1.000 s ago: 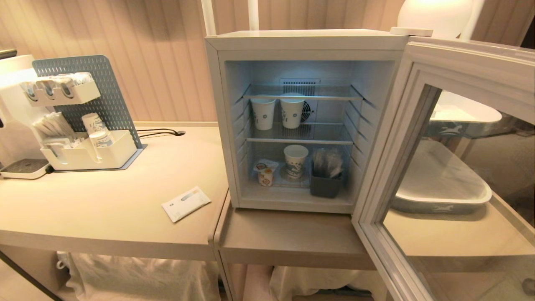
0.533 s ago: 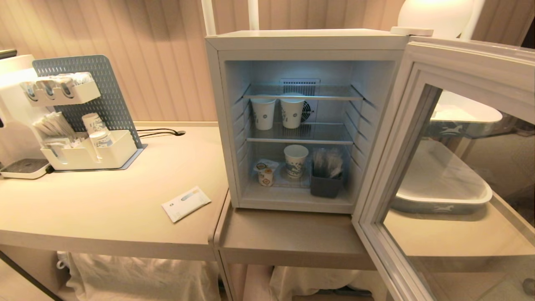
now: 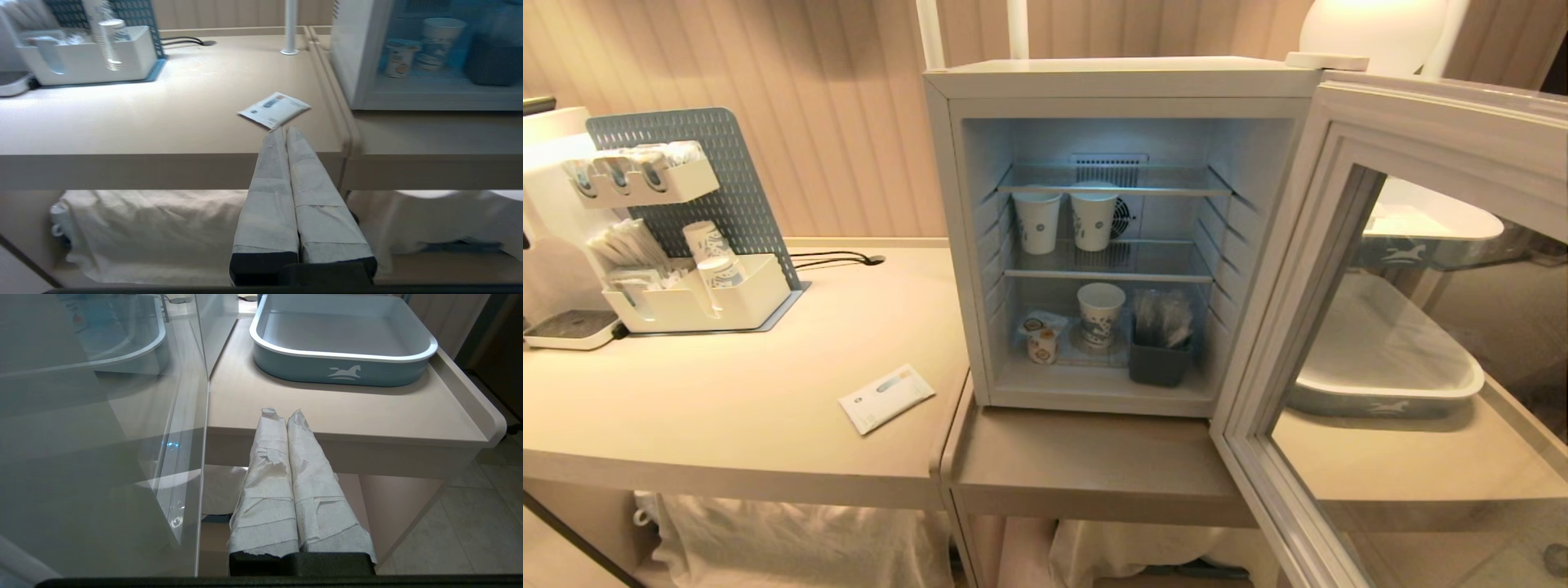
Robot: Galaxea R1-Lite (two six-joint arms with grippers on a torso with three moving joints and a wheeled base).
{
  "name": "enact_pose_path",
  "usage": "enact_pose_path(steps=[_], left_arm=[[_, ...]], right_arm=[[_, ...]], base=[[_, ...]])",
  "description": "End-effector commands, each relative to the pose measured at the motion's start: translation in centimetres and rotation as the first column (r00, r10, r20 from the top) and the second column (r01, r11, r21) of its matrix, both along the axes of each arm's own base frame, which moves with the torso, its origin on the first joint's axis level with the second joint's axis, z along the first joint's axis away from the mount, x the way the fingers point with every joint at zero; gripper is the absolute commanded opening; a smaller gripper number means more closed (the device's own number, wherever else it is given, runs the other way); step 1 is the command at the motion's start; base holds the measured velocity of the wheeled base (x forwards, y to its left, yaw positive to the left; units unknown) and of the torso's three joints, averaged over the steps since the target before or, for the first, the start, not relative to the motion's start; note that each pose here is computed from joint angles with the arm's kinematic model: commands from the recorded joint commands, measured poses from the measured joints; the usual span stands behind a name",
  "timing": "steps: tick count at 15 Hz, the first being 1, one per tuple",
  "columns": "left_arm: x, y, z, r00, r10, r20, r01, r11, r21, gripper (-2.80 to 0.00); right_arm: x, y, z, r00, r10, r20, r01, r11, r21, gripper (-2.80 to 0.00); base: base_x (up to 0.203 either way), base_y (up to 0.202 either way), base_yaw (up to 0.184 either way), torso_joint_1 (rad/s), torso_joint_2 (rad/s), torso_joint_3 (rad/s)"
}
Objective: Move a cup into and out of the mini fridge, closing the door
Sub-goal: Take the yoghurt out of the freezer
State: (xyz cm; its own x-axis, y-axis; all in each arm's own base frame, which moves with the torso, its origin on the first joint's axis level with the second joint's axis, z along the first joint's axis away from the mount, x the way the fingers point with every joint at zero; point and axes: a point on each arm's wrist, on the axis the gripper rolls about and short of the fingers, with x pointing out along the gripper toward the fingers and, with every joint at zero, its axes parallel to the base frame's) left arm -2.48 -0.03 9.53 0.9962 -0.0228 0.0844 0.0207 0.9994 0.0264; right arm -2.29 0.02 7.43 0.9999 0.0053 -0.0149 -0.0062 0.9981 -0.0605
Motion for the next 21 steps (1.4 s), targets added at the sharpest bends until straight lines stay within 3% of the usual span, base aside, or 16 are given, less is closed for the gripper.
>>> enact_pose_path(steps=[1,9,21], left_arm=[[0.23,0.05,-1.95,0.996,0.026,-0.084,-0.027,1.000,-0.002,-2.80],[0.21,0.07,-2.07,0.995,0.035,-0.095,-0.035,0.999,0.000,-2.80],[0.22,0.06,-2.11,0.995,0.034,-0.097,-0.034,0.999,-0.004,-2.80]], right_arm=[[-0.01,0.00,-0.01,1.000,0.001,0.001,-0.001,1.000,-0.001,-2.80],[-0.01,0.00,-0.03,1.000,0.000,0.000,0.000,1.000,-0.001,-2.80],[-0.05,0.00,-0.04,1.000,-0.001,-0.010,0.001,1.000,-0.001,-2.80]], base=[[0.000,0.000,0.000,0.000,0.00,0.000],[-0.010,0.000,0.000,0.001,0.00,-0.001],[-0.190,0.000,-0.001,0.004,0.00,0.002]])
